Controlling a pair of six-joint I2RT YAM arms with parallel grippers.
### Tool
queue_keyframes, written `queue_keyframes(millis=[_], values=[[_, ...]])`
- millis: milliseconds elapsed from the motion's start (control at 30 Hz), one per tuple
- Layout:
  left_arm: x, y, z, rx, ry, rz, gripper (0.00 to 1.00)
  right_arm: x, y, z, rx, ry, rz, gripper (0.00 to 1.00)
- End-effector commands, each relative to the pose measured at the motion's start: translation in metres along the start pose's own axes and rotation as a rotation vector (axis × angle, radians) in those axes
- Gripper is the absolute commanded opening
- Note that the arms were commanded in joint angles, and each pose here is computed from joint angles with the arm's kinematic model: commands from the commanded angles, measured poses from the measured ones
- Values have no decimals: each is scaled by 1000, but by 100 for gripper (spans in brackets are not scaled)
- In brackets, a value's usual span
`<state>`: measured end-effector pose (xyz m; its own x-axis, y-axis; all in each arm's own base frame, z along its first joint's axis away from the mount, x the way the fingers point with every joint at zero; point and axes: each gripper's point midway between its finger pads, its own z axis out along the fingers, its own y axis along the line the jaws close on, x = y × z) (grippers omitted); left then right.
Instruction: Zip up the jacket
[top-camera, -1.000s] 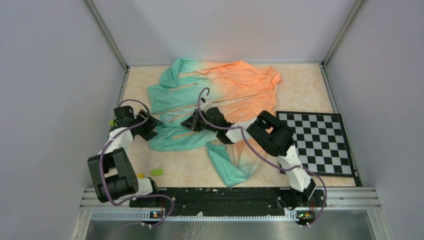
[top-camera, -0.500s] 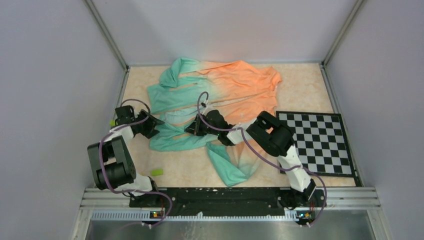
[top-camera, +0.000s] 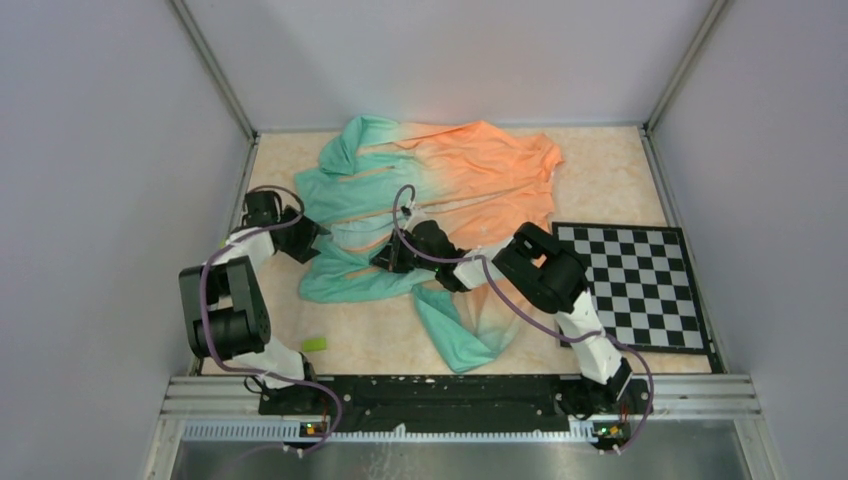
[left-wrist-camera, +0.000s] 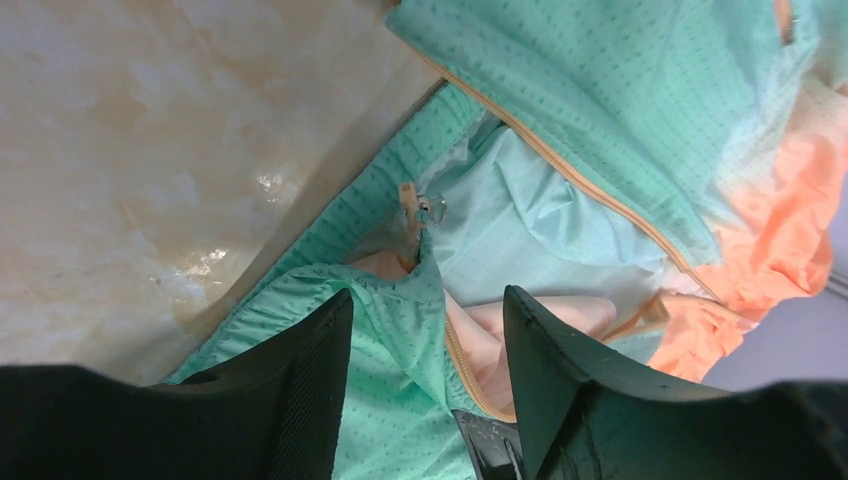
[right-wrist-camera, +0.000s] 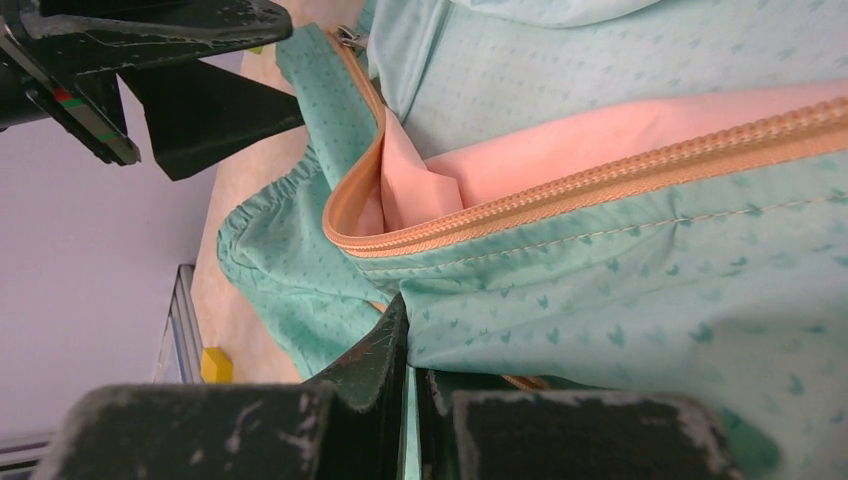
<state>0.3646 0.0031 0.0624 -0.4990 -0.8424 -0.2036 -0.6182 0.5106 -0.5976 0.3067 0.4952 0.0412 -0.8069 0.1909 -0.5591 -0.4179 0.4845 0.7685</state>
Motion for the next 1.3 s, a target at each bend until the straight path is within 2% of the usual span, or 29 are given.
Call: queue_keyframes(millis=[0,67,133,167,267,300,400,467,567,633,700,800,900,1033,1200,1267], values=[[4,6,7,-115,-4,-49,61,-23,39,-7,-68,-52,-53,1],[5,12,10,-159,-10,-62,58,-24,39,-8,-66,-54,-59,1],[4,12,11,-174,-17,-62,51,-23,39,-8,-63,-52,-64,1],[2,11,11,-173,-19,-58,45,-23,39,-8,-61,-51,-69,1],[-3,2,6,-147,-24,-11,16,-19,38,-10,-52,-39,-87,1],[-3,-3,4,-123,-24,17,11,-18,37,-11,-47,-33,-96,1],[-3,-22,-7,0,-20,168,4,-14,39,-18,-35,9,-148,6],[2,-25,-16,46,-29,239,0,-8,39,-22,-19,83,-202,12],[9,-30,-29,135,-56,342,0,-4,52,-36,-66,195,-303,21],[16,-29,-35,181,-64,389,0,-1,60,-52,-89,265,-380,31],[25,-31,-41,240,-52,422,0,-5,73,-69,-122,297,-459,35],[42,-41,-50,356,-24,458,0,-17,90,-89,-144,286,-542,42],[53,-46,-58,442,-30,479,0,-32,112,-100,-213,213,-605,53],[59,-42,-60,473,-56,487,0,-57,123,-91,-266,117,-567,64],[64,-50,-71,541,-68,517,0,-70,122,-62,-371,111,-404,62],[65,-52,-75,563,-80,530,0,-70,122,-53,-424,99,-387,62]])
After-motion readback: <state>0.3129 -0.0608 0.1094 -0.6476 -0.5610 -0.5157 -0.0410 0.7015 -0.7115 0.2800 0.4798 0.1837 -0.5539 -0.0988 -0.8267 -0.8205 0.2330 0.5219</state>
